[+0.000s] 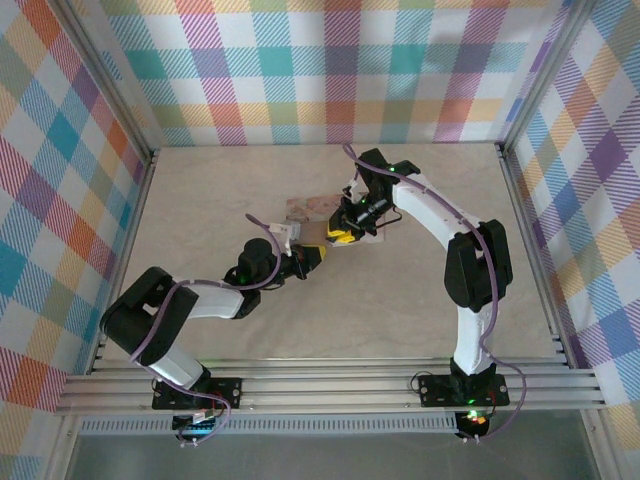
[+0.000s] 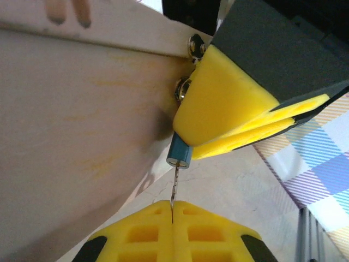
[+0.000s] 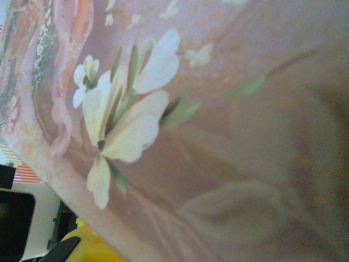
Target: Unlock the padlock with the key
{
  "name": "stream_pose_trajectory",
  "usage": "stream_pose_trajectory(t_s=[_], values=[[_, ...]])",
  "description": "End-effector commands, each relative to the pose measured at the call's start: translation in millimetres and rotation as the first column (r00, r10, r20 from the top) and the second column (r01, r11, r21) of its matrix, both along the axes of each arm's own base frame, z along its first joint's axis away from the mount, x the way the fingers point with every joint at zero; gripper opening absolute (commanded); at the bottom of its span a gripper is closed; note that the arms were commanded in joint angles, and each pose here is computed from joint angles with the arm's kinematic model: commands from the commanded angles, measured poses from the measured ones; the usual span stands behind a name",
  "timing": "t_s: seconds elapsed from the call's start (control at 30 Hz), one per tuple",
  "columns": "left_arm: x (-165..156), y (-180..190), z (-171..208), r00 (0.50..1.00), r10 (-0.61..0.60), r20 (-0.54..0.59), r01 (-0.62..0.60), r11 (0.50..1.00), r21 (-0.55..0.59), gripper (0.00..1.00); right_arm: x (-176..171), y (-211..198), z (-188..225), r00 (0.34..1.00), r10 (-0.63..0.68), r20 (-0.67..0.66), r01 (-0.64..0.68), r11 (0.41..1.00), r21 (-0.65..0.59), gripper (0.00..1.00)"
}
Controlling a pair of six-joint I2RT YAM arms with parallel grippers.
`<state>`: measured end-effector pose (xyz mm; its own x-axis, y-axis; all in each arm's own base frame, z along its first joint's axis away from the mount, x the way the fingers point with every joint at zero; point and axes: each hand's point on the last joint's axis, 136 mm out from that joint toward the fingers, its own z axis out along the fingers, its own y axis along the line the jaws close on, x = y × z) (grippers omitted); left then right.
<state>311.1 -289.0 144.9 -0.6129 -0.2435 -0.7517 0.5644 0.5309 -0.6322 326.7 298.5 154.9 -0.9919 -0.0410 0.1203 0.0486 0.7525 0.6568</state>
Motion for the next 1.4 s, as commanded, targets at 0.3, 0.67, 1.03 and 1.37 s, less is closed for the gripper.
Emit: stream_pose_trajectory(t_s=[0.3, 0.67, 1.03, 1.37], values=[[-0.1, -14.1, 45.7, 0.996, -0.025, 0.087, 0.038, 0.987, -0.157, 0.00, -26.5, 24.9, 32.9, 0.997, 0.069, -0.027, -0.063, 0.984, 0.169, 0.00], [1.1, -7.2, 53.8, 0.997, 0.011, 0.072, 0.006, 0.970, -0.245, 0.00, -36.4, 25.2, 41.1, 0.995, 0.077, -0.056, -0.063, 0.973, 0.224, 0.00], [-12.1, -29.9, 24.7, 0.989, -0.059, 0.138, 0.054, 0.998, 0.036, 0.00, -38.1, 13.2, 7.9, 0.995, 0.059, -0.076, -0.050, 0.992, 0.115, 0.00], [-36.8, -34.7, -52.7, 0.972, -0.019, 0.235, -0.085, 0.901, 0.426, 0.00, -57.0, 2.3, -46.0, 0.983, 0.039, -0.178, -0.029, 0.998, 0.059, 0.00]])
